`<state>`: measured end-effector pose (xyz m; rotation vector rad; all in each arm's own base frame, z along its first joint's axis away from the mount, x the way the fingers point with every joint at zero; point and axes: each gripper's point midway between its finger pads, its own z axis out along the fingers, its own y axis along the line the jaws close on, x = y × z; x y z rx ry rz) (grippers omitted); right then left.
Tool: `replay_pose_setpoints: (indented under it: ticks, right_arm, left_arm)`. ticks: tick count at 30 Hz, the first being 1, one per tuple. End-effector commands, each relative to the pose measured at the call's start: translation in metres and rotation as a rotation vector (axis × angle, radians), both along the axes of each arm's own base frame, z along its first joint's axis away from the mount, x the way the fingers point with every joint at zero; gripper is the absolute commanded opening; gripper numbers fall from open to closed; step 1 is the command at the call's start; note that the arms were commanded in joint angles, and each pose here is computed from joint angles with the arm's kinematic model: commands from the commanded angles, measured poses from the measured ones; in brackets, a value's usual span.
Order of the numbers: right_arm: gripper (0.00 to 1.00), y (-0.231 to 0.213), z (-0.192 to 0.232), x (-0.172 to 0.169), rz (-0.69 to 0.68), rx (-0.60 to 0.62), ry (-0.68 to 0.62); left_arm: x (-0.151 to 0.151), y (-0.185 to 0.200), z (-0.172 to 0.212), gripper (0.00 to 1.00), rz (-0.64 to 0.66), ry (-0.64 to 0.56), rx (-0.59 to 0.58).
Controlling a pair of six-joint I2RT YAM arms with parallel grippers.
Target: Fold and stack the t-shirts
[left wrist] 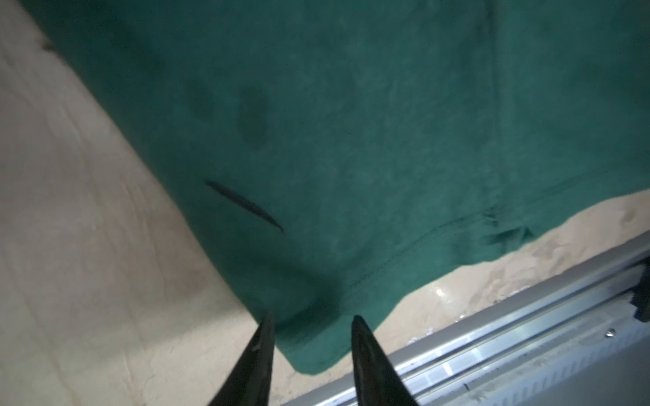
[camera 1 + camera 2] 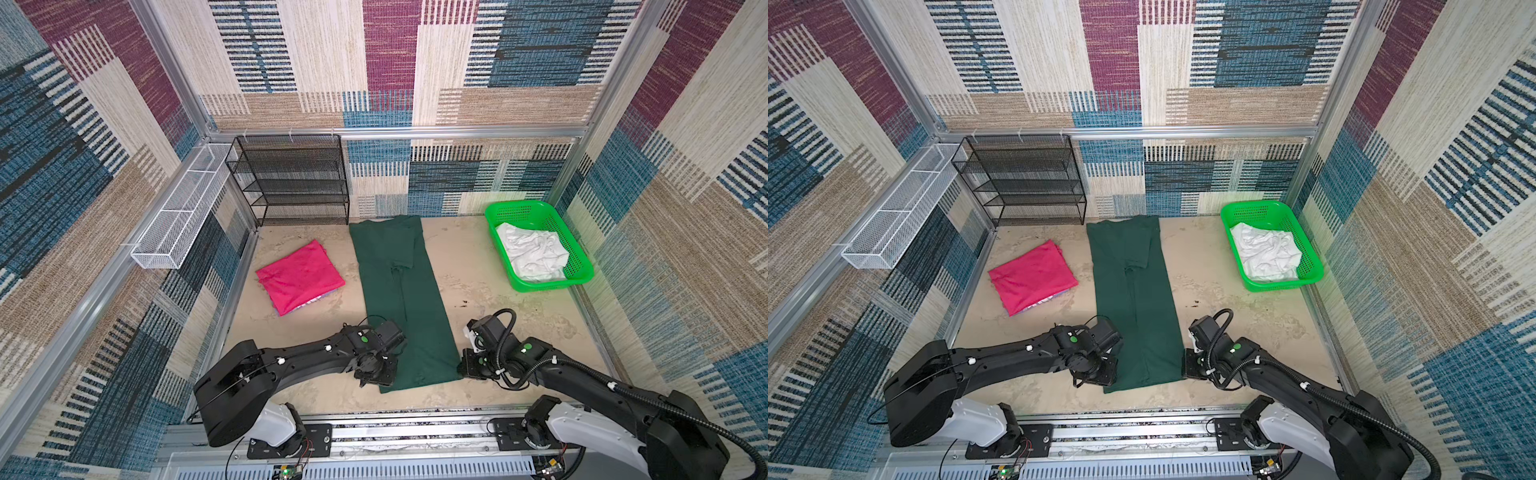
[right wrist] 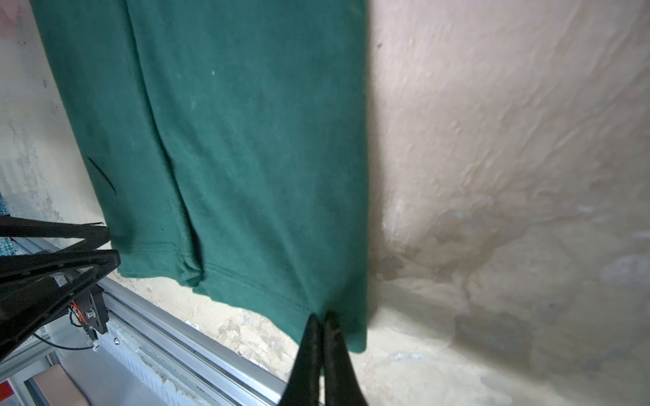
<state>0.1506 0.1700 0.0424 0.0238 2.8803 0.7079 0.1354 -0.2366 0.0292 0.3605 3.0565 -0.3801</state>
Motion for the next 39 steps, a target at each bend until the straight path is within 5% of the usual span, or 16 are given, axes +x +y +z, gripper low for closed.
replay_pose_setpoints:
  ticks: [1,13,23,28,33,39]
  right_arm:
    - [0.0,-0.005,0.002,-0.004,-0.022,-0.013,0.015]
    - [0.06,-0.009,0.007,-0.018,-0.014,0.001,0.053]
    - [0.4,-0.013,0.018,-0.018,-0.028,-0.005,0.033]
    - [0.47,-0.009,0.017,-0.01,-0.027,-0.01,0.019]
    - [0.38,-0.004,0.005,-0.003,-0.022,-0.019,0.027]
    - [0.24,-0.02,-0.014,-0.015,-0.035,-0.099,0.085]
  left_arm:
    - [-0.004,0.009,-0.008,0.38,0.028,0.02,0.04]
    - [-0.018,0.029,-0.021,0.38,0.024,0.079,0.125]
    - [-0.024,0.035,-0.02,0.38,0.02,0.09,0.129]
    - [-0.025,0.03,-0.01,0.38,0.016,0.081,0.076]
    - [-0.024,0.004,0.01,0.4,0.015,0.059,-0.112]
    - [-0.016,-0.01,0.028,0.39,0.025,0.02,-0.192]
